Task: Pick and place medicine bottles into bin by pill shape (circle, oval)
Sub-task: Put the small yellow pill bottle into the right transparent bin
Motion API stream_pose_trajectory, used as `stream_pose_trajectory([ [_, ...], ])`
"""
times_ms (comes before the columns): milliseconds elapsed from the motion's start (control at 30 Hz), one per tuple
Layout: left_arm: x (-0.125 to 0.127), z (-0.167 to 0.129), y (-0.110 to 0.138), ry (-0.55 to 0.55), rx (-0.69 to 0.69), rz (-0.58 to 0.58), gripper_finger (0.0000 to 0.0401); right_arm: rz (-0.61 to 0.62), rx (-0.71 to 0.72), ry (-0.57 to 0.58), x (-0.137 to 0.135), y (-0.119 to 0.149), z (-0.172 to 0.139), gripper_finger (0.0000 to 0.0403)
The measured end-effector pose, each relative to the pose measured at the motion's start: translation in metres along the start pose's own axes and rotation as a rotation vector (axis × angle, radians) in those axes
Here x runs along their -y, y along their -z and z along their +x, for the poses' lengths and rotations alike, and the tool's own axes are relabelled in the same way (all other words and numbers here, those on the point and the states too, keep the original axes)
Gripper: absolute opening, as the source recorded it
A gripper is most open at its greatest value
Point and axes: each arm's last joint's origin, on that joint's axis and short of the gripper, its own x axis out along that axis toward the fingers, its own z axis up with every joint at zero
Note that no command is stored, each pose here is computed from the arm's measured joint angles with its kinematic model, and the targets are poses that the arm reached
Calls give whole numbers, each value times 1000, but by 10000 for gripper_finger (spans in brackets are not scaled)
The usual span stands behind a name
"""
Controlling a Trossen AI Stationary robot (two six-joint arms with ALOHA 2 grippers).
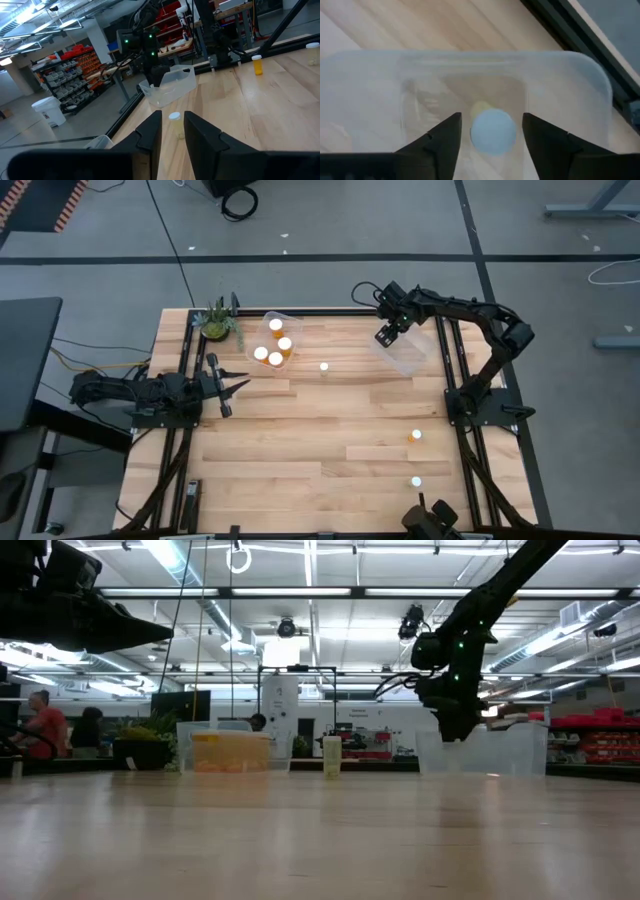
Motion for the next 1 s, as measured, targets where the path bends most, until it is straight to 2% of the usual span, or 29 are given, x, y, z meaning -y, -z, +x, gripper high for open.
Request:
stream_pose_trajectory([
  [167,0,0,0,0,0,0,85,-9,39,-3,-3,-5,-16,238],
  [400,0,0,0,0,0,0,88,-25,112,-21,-17,-4,-43,233],
  [767,0,0,0,0,0,0,81,-178,247,-23,-84,-2,-63,227],
  [1000,0,0,0,0,0,0,86,-224,270,-64,-110,-25,-68,227],
])
